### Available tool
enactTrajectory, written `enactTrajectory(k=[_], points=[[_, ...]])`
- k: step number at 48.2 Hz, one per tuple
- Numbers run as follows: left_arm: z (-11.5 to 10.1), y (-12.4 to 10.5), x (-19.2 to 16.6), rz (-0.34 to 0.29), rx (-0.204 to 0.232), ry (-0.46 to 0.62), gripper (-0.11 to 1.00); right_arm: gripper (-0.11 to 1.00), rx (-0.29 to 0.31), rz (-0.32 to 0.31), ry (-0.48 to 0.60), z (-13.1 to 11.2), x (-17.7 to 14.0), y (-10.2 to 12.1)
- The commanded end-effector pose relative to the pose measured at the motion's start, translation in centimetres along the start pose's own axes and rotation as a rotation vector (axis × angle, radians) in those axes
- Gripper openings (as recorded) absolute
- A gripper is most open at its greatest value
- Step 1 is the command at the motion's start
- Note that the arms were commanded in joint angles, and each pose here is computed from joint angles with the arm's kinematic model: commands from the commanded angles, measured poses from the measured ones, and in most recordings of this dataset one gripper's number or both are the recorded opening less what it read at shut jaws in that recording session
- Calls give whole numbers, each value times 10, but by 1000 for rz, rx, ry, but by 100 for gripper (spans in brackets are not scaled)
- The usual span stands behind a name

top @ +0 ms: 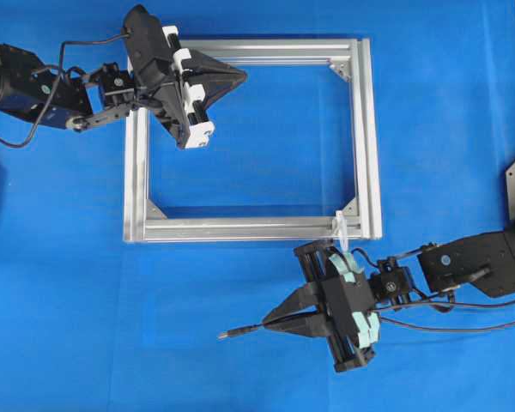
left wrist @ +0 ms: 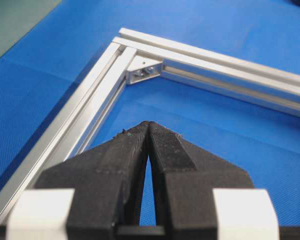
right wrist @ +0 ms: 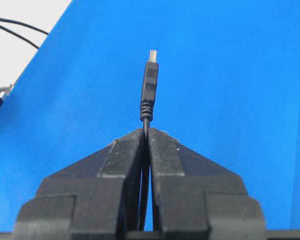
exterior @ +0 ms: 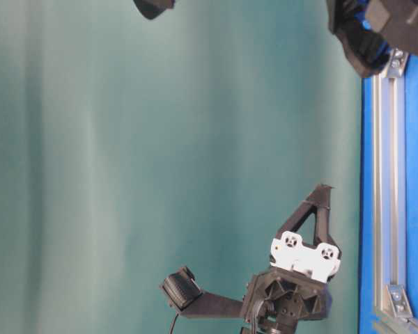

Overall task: Insert the wire through the string loop located on the right side.
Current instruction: 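Close the right gripper on the cable just behind the USB plug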

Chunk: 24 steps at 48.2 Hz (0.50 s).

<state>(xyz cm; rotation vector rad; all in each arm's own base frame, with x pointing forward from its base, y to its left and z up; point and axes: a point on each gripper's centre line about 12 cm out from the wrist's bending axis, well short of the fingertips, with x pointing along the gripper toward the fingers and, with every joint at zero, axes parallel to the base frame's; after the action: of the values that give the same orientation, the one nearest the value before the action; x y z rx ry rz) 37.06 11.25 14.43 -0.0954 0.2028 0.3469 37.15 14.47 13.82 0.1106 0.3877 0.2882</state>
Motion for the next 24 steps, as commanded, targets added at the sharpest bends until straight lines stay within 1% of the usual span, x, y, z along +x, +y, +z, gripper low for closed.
enactTrajectory(k=[1, 24], points=[[17, -1, 1, -4, -3, -53, 0, -3, -1, 13, -48, 17, -3, 4], [17, -1, 1, -4, -3, -52, 0, -3, -2, 14, -47, 16, -3, 5]])
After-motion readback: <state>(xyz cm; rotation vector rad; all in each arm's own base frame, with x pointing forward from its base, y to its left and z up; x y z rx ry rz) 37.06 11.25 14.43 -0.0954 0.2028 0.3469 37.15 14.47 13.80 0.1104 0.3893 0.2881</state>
